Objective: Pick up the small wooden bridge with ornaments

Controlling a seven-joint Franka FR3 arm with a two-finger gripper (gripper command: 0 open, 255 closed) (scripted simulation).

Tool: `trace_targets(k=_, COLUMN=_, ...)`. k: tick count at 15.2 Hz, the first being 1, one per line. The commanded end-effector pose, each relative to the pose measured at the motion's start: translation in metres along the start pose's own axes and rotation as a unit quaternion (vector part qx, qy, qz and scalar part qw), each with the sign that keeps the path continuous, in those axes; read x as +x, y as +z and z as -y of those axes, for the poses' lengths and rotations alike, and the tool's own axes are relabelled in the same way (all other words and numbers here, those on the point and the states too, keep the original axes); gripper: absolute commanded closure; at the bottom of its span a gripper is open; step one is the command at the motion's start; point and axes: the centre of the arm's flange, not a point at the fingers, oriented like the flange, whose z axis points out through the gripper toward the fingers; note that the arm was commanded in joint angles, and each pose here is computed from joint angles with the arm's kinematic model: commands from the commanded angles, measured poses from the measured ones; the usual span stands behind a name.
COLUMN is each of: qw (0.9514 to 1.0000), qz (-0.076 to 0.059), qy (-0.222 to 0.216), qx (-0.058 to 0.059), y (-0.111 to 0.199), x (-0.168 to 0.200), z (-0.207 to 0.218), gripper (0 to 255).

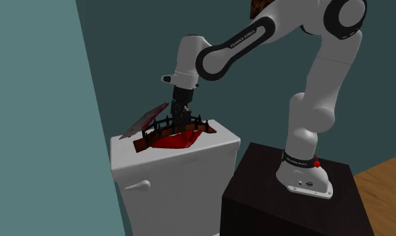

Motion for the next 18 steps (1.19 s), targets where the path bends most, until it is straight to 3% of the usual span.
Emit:
trace_targets(k=1, qw=1.0, qz=0.0, qy=0.0, qx=0.0, y=0.001, x=0.0, z=0.0, gripper=255)
trace_targets(k=9, qw=1.0, qz=0.0, qy=0.0, qx=0.0, y=0.001, x=0.0, z=0.0, gripper=255)
trace_targets(k=18, qw=1.0, qz=0.0, qy=0.0, qx=0.0, y=-0.046, x=0.01, z=-0.001, gripper=255)
